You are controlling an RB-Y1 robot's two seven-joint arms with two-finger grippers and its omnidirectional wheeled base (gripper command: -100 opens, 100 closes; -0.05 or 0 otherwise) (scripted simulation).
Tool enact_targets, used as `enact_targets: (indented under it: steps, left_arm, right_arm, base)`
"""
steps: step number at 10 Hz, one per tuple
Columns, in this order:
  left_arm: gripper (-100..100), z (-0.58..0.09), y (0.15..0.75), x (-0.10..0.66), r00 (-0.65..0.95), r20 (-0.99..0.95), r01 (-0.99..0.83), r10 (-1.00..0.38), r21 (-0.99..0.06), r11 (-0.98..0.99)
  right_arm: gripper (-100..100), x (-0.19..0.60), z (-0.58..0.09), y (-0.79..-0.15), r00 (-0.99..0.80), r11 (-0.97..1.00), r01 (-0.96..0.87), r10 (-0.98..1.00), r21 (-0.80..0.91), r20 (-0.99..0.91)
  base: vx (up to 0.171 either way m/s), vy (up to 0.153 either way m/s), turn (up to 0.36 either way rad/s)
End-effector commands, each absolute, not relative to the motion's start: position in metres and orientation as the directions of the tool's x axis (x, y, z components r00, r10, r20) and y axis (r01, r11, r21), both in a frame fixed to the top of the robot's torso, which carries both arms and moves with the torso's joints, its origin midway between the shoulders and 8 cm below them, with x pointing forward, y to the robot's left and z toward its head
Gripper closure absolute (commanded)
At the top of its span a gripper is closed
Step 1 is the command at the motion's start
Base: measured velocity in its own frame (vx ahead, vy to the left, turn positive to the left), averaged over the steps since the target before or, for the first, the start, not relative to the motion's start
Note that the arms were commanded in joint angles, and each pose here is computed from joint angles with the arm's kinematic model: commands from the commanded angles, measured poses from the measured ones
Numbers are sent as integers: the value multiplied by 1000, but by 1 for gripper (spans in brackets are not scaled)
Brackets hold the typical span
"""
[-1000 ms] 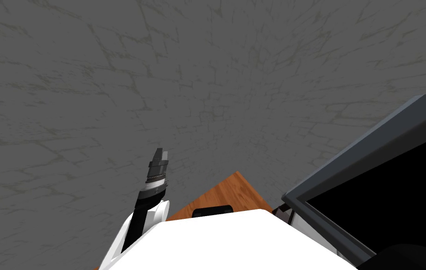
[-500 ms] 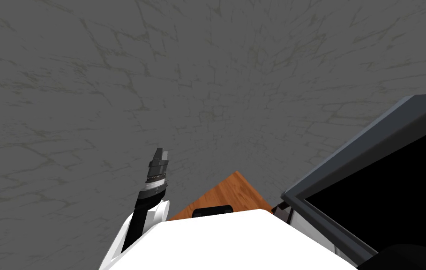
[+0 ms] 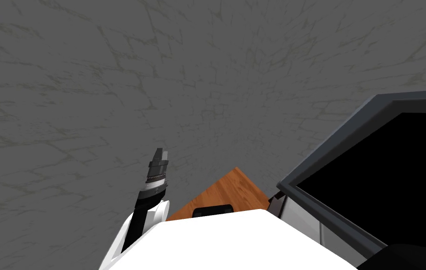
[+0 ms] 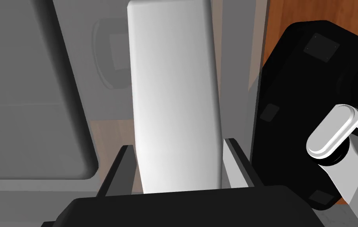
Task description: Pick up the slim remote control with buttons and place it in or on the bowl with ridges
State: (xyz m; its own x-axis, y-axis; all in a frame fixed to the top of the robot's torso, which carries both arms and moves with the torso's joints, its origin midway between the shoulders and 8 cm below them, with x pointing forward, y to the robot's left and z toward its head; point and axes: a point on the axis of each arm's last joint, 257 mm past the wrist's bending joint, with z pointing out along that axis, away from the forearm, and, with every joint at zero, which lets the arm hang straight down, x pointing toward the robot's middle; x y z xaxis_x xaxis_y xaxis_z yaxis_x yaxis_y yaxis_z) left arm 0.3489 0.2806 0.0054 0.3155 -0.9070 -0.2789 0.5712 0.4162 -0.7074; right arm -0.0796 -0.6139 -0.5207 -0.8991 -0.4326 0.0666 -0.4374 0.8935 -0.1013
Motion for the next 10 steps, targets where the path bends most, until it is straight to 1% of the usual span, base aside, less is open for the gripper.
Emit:
enact_targets:
  steps: [1, 2, 3, 4, 5, 6, 8, 10]
  left_arm:
    - [0, 5, 281, 349, 315, -279, 571, -907, -707, 416]
    - [0, 5, 281, 349, 316, -279, 571, -907, -707, 416]
    - [0, 5, 281, 349, 316, -279, 571, -907, -707, 416]
    - [0, 5, 281, 349, 316, -279, 571, -907, -707, 416]
    - [0, 5, 281, 349, 315, -279, 571, -907, -707, 416]
    - [0, 5, 281, 349, 316, -279, 571, -907, -707, 416]
    - [0, 5, 281, 349, 316, -279, 571, -907, -707, 416]
    - [0, 5, 281, 349, 316, -279, 571, -907, -707, 416]
  right_arm:
    - [100, -76, -516, -616, -898, 892, -439, -434, -107, 71]
    - [100, -79, -504, -633, -893, 886, -448, -439, -122, 94]
    - [100, -81, -491, -648, -888, 879, -458, -445, -134, 115]
    - [100, -81, -491, -648, -888, 879, -458, -445, -134, 115]
    - [100, -81, -491, -648, -888, 879, -458, -445, -134, 115]
    - [100, -82, -479, -661, -882, 872, -468, -451, -144, 136]
    - [100, -83, -468, -673, -875, 864, -479, -458, -152, 155]
    - [100, -83, -457, -684, -868, 857, -490, -465, -159, 174]
  base:
    - [-49, 5, -10]
    - [-63, 4, -25]
    - [-145, 15, -80]
    - [-134, 5, -40]
    - [-59, 2, 0]
    - [-75, -7, -35]
    - [-149, -14, -63]
    - [-75, 1, -24]
